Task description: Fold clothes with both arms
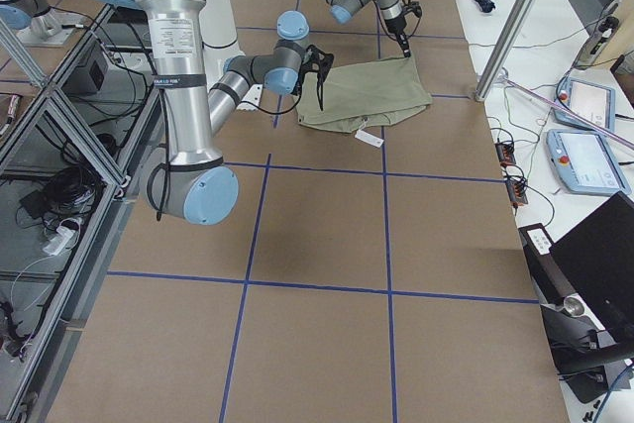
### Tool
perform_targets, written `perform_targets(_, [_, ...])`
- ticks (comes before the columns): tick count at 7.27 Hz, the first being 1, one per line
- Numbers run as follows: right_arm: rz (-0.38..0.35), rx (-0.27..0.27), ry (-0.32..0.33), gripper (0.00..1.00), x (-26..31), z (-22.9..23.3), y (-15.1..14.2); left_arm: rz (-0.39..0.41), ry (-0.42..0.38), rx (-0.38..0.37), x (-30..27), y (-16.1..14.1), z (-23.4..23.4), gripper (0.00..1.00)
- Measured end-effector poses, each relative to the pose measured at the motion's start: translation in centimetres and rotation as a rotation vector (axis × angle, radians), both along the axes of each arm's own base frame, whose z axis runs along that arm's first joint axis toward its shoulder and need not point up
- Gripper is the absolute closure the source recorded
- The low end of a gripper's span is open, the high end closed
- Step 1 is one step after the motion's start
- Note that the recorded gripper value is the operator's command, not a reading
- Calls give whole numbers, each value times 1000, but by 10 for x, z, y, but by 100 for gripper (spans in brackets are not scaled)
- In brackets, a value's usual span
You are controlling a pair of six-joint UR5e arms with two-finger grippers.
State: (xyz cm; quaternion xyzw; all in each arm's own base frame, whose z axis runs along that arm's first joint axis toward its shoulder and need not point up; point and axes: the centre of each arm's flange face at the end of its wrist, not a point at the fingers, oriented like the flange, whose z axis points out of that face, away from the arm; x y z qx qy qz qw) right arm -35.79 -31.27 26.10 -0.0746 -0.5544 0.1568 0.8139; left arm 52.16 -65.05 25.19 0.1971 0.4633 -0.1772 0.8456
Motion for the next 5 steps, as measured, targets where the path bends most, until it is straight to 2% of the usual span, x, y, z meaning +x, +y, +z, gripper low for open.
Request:
perform_targets(3, [2, -2, 3, 0, -1, 1, -1, -65, -12, 96, 23, -35, -8, 100])
perform_targets(4, [3, -2, 4, 0, -1, 2, -2, -82, -9, 117, 30, -44, -5, 77])
perform_targets(5, [4, -2, 5, 0, -1, 2, -2, -95, -9, 130, 34, -49, 0, 1])
